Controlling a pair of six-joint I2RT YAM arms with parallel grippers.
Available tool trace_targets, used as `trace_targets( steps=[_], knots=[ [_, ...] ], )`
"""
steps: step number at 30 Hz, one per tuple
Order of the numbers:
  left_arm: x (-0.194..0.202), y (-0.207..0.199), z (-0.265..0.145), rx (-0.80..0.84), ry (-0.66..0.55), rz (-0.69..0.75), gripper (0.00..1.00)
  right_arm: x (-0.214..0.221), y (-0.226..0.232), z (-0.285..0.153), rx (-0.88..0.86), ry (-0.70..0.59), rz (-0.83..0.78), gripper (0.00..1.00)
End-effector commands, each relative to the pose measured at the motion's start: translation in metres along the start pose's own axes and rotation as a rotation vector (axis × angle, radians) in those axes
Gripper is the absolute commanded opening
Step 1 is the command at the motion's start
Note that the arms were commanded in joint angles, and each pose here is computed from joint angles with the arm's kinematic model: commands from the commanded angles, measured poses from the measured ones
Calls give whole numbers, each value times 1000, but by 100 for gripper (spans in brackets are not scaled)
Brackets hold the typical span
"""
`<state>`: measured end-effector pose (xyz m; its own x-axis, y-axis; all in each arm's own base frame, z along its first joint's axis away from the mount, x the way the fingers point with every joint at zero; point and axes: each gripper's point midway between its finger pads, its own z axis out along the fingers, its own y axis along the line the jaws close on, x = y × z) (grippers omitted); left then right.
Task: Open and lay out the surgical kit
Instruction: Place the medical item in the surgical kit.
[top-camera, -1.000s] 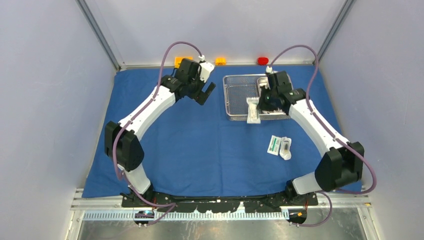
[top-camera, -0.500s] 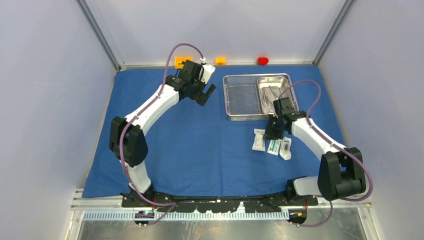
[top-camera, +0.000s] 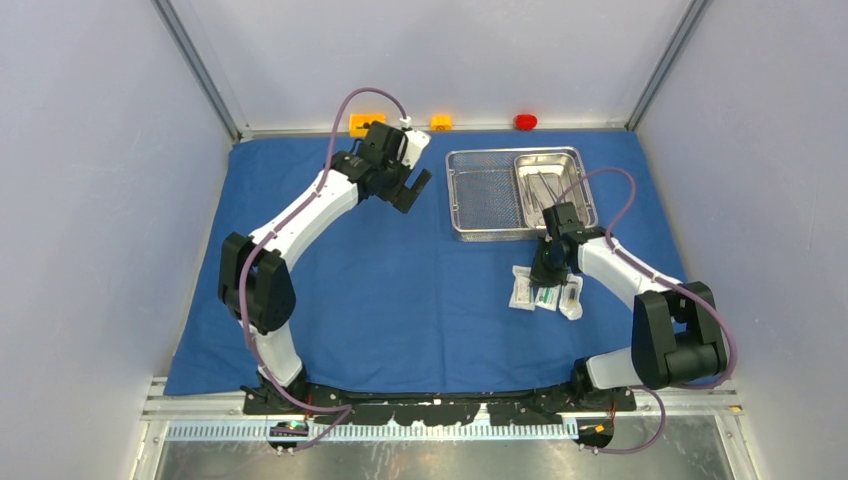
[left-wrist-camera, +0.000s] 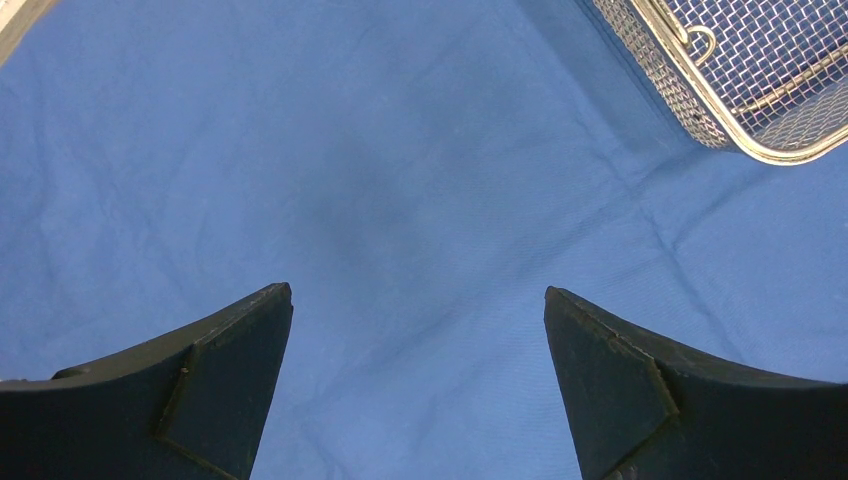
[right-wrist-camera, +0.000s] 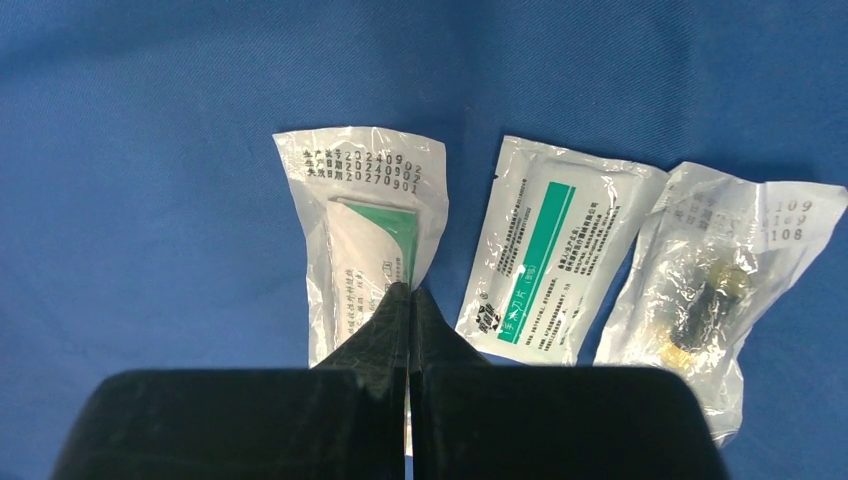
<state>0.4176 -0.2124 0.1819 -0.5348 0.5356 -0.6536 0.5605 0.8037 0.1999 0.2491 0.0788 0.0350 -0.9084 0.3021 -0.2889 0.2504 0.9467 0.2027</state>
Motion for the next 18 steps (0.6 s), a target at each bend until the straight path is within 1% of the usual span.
trace_targets(
  steps=[1, 3, 6, 11, 14, 18],
  knots=[
    [-19, 4, -14, -5, -70, -34, 100, -9, -2, 0, 17, -31, -20, 0],
    [-17, 3, -11, -1, -62, -37, 100, -8, -2, -1, 15, -26, -22, 4],
    [-14, 3, -9, -1, -50, -37, 100, -6, 0, -3, 3, -11, -23, 17],
    [-12, 4, -10, -9, -45, -30, 100, -12, 2, -13, 5, -25, -28, 34],
    [-14, 6, -12, -14, -49, -29, 100, -25, 8, -27, -10, -68, -54, 41],
    [-16, 7, -17, -16, -58, -29, 100, -53, 19, -56, -40, -171, -107, 54]
  ],
)
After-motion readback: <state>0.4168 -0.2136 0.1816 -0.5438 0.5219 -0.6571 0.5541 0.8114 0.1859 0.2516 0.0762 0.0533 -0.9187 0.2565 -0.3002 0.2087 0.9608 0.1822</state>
